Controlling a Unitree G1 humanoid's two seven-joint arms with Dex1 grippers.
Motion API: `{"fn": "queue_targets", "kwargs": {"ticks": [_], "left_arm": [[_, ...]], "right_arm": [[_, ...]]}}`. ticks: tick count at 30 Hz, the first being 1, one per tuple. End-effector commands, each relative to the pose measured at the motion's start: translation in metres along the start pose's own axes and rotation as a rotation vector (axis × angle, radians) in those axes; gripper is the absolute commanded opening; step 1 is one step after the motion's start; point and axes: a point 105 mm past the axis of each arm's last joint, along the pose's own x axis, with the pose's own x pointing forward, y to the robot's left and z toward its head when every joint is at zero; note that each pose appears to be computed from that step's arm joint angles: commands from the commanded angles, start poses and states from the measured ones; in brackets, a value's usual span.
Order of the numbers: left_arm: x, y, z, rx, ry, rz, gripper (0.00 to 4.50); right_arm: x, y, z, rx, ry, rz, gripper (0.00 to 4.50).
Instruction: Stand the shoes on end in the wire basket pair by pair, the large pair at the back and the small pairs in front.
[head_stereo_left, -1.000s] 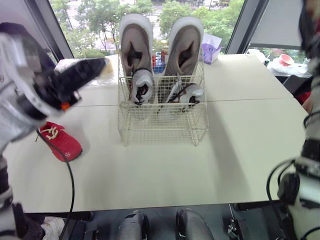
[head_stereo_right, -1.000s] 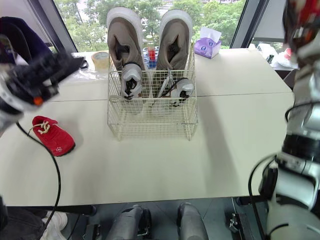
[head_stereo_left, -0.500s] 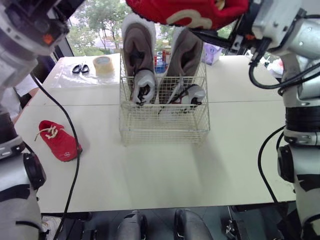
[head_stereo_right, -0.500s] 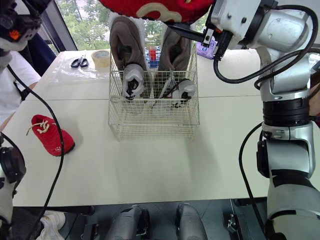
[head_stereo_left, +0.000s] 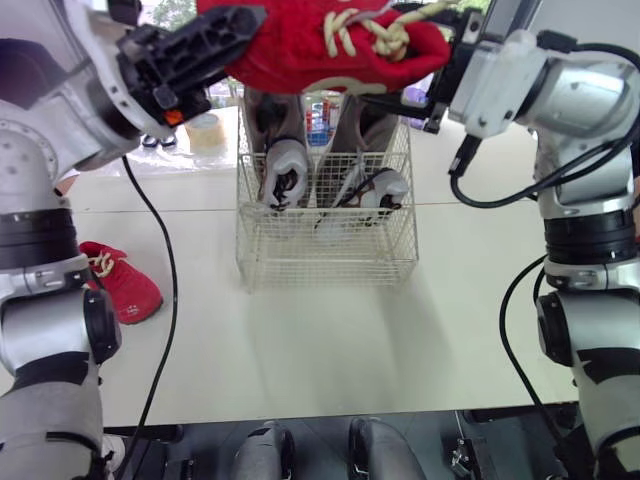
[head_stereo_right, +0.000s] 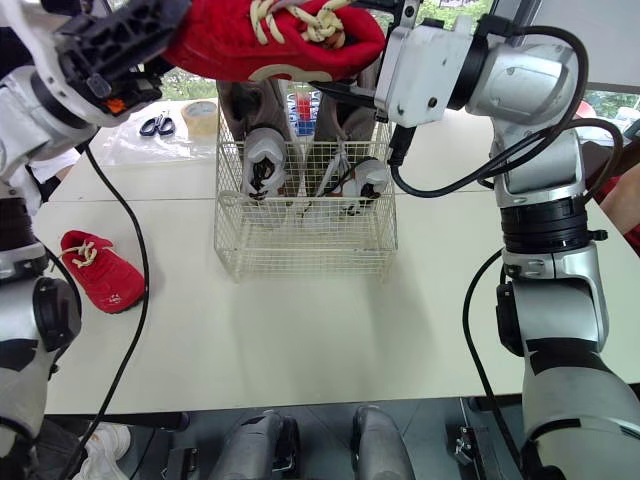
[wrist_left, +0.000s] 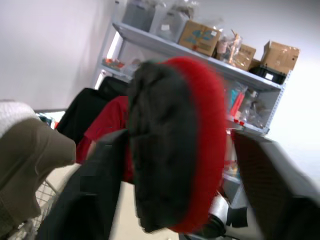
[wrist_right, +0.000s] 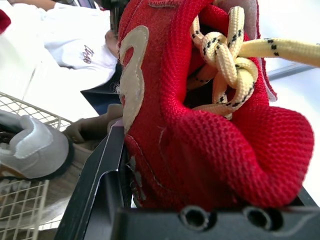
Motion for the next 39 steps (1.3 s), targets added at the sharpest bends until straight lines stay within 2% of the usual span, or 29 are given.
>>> {"fn": "queue_targets", "kwargs": {"ticks": [1, 3, 6, 8, 9, 11, 12, 14, 15, 17, 19, 22, 26, 35, 39], "left_arm": [[0.004, -0.013, 0.015, 0.056, -0.025, -0.048, 1.21], [0.004, -0.012, 0.014, 0.059, -0.027, -0.041, 0.44], [-0.001, -0.011, 0.019, 0.063, -0.090, -0.012, 0.35], [-0.009, -0.016, 0.024, 0.067, -0.175, -0.003, 0.35], [-0.013, -0.017, 0.026, 0.070, -0.226, 0.009, 0.35], [-0.020, -0.020, 0.027, 0.081, -0.329, 0.037, 0.35], [-0.024, -0.020, 0.027, 0.088, -0.389, 0.055, 0.35], [-0.029, -0.022, 0.029, 0.094, -0.522, 0.082, 0.35], [-0.030, -0.022, 0.028, 0.094, -0.587, 0.095, 0.35], [-0.030, -0.023, 0.023, 0.067, -0.684, 0.107, 0.35], [-0.025, -0.021, 0.014, 0.039, -0.724, 0.116, 0.35], [-0.008, -0.012, -0.004, -0.003, -0.715, 0.134, 0.35], [0.007, -0.002, -0.018, -0.018, -0.674, 0.142, 0.35], [0.011, 0.004, -0.054, 0.002, -0.507, 0.172, 0.35], [0.007, 0.000, -0.051, -0.018, -0.551, 0.164, 0.35]], "right_arm": [[-0.002, -0.007, 0.011, -0.058, -0.017, -0.026, 2.05], [-0.003, -0.005, 0.010, -0.054, -0.012, -0.021, 2.05], [-0.006, 0.000, 0.003, -0.010, 0.025, -0.022, 2.05], [-0.019, 0.002, -0.013, 0.108, 0.086, -0.091, 3.03], [-0.028, 0.005, -0.022, 0.171, 0.122, -0.135, 3.30], [-0.042, 0.010, -0.035, 0.334, 0.159, -0.247, 4.38], [-0.048, 0.011, -0.038, 0.444, 0.150, -0.338, 4.45], [-0.055, 0.007, -0.040, 0.728, 0.057, -0.578, 4.45], [-0.054, 0.005, -0.036, 0.931, -0.047, -0.702, 4.45], [-0.041, 0.010, -0.019, 1.252, -0.242, -0.765, 4.45], [-0.027, 0.012, 0.001, 1.456, -0.402, -0.734, 4.45], [-0.004, 0.015, 0.025, 1.663, -0.569, -0.663, 4.45], [0.015, 0.012, 0.042, 1.755, -0.666, -0.595, 4.45], [0.016, -0.002, 0.042, 1.740, -0.720, -0.619, 4.45], [0.016, 0.001, 0.034, 1.727, -0.671, -0.647, 4.45]]}}
